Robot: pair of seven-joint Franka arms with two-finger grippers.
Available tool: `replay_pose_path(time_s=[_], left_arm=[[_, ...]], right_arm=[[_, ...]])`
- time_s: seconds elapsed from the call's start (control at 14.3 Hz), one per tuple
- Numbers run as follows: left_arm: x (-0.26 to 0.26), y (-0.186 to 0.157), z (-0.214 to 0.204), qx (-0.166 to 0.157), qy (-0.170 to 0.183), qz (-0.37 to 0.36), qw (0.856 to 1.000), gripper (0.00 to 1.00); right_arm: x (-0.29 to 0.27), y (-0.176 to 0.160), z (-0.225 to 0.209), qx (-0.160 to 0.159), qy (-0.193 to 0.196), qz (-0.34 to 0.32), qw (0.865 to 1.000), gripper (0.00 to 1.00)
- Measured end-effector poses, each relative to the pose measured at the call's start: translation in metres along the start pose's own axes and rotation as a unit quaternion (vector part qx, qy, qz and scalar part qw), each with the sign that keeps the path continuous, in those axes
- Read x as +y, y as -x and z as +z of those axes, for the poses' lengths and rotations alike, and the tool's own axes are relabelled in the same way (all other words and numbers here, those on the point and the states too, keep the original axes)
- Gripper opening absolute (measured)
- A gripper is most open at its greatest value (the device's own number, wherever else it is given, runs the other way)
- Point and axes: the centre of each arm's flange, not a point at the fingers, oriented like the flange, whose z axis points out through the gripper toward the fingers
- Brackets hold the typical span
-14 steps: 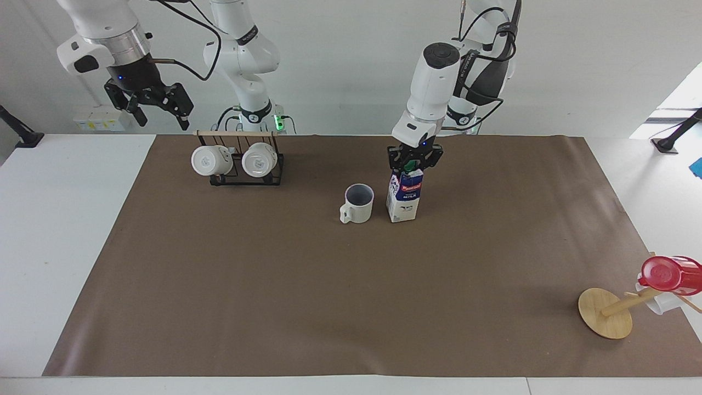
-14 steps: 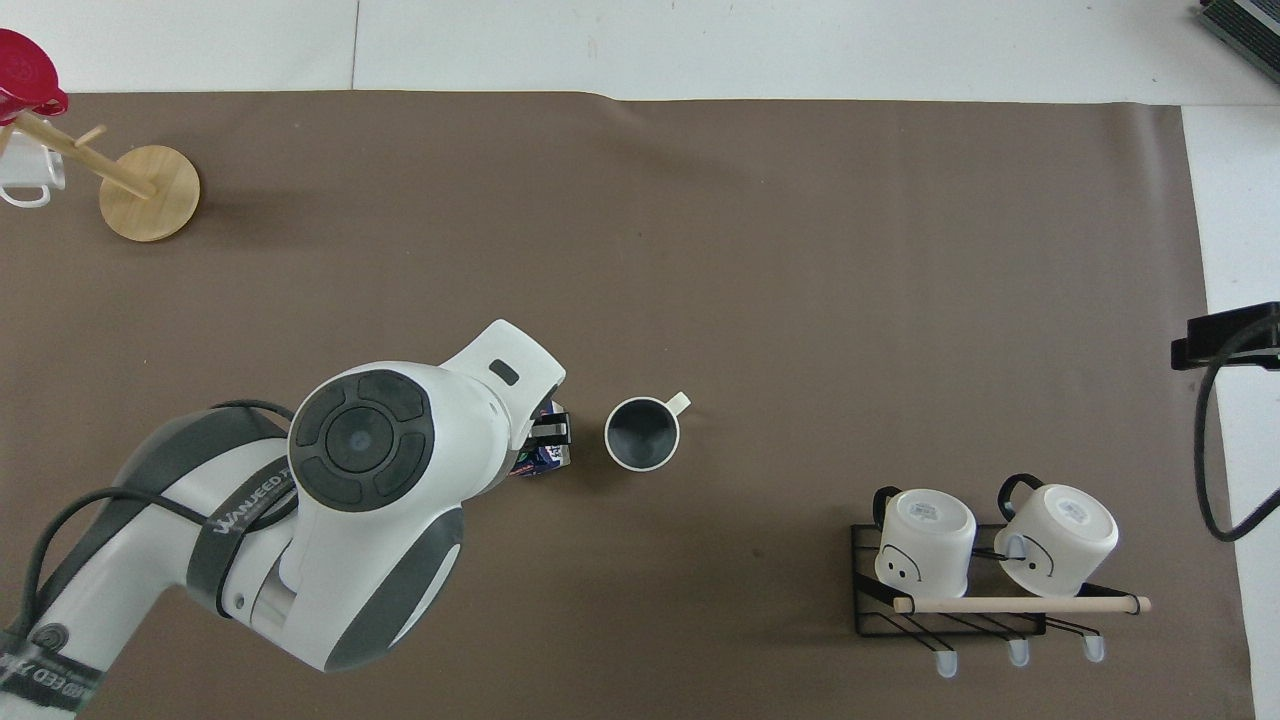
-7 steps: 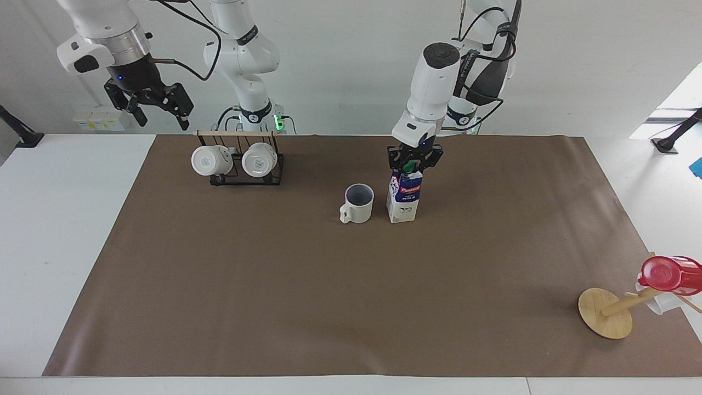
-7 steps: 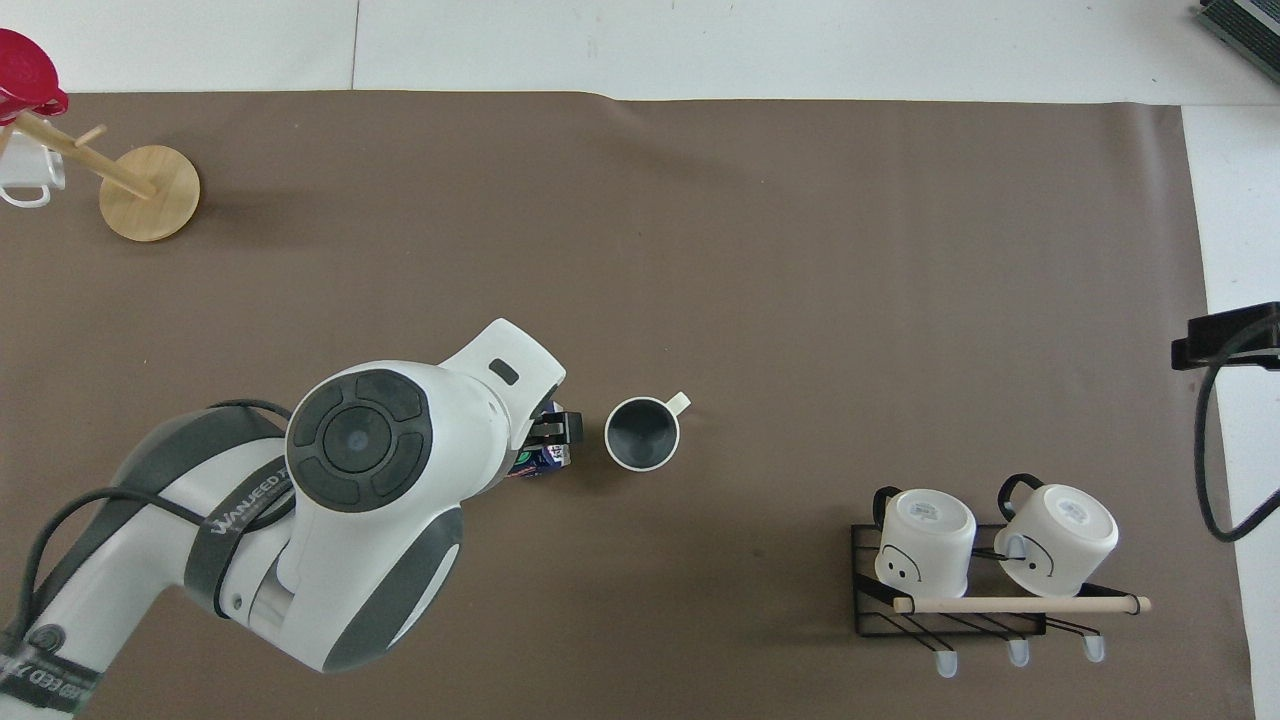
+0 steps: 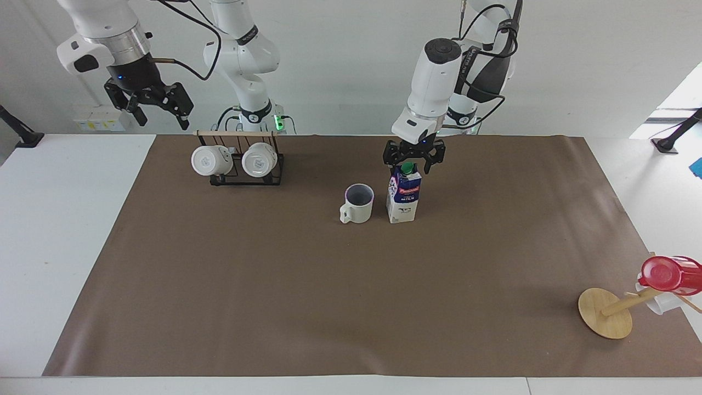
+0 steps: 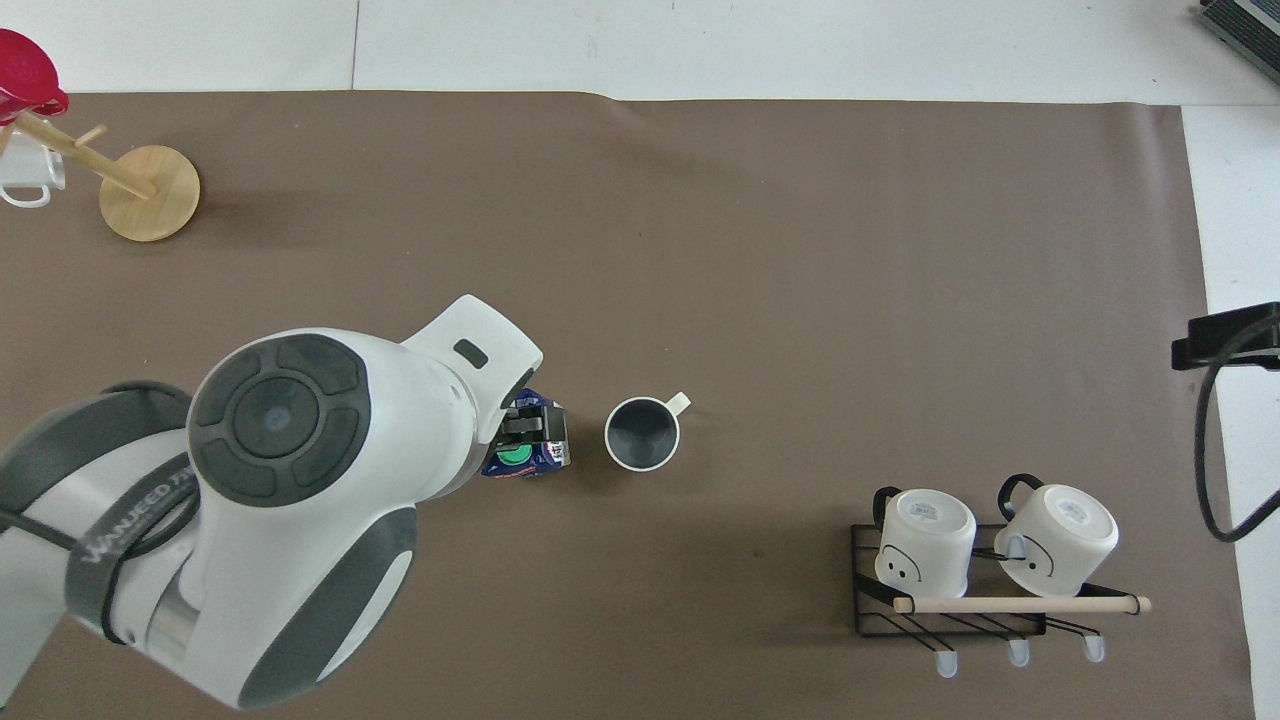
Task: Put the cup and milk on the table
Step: 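Open the left gripper and draw it back from the carton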
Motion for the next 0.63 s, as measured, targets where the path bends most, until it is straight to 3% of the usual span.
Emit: replay_pose_path(time_s=[0.28,0.63], left_arm=[[-0.049,-0.022,-0.059,0.022,0.012,0.003,1.0,1.0],[-0.156,-0.045,-0.111,0.01,-0.001,0.022,1.0,1.0]], right_arm=[[0.0,0.0,0.0,0.0,0.0,0.0,1.0,1.0],[0.0,0.0,0.0,0.0,0.0,0.0,1.0,1.0]])
